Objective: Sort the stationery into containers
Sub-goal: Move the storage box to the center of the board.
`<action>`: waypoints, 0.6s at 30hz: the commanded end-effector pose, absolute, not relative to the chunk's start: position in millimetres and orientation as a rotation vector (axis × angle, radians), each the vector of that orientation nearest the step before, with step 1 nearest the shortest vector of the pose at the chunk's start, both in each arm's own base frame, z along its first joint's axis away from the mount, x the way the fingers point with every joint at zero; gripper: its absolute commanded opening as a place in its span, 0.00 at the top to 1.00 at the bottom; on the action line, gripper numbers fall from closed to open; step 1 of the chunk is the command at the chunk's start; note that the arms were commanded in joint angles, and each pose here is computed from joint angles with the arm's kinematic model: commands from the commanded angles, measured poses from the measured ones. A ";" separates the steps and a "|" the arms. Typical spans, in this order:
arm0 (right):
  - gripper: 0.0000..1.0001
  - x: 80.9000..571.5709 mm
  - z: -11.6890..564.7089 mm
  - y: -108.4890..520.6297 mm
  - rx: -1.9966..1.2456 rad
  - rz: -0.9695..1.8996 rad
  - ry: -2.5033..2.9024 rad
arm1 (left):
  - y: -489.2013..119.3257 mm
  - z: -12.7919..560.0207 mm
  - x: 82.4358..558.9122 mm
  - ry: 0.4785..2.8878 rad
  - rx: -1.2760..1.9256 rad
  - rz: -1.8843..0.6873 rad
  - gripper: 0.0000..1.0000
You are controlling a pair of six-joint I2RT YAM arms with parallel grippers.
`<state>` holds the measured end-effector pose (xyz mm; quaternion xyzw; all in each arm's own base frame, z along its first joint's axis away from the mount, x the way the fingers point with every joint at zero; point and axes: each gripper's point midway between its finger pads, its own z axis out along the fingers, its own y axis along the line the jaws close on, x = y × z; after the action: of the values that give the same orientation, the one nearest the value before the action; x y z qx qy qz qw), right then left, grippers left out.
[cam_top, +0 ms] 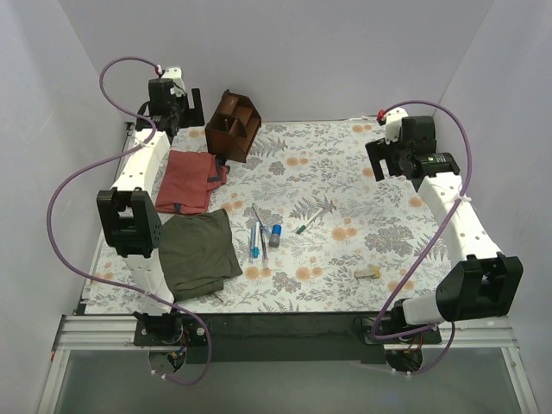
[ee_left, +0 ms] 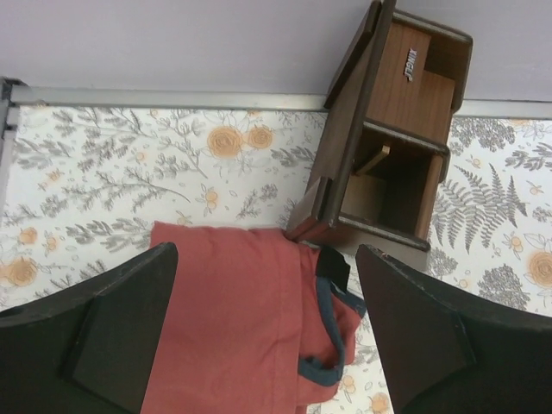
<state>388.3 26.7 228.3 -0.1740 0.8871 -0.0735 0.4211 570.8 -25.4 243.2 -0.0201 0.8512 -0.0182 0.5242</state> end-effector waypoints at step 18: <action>0.13 409.2 245.4 100.2 -0.697 0.250 2.174 | -65.5 219.0 617.5 2.074 0.256 -0.237 0.45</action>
<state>411.5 83.5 231.6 -0.2577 0.8740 0.0568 0.4080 628.1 -47.5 227.2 0.0834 0.8511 -0.0428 0.5165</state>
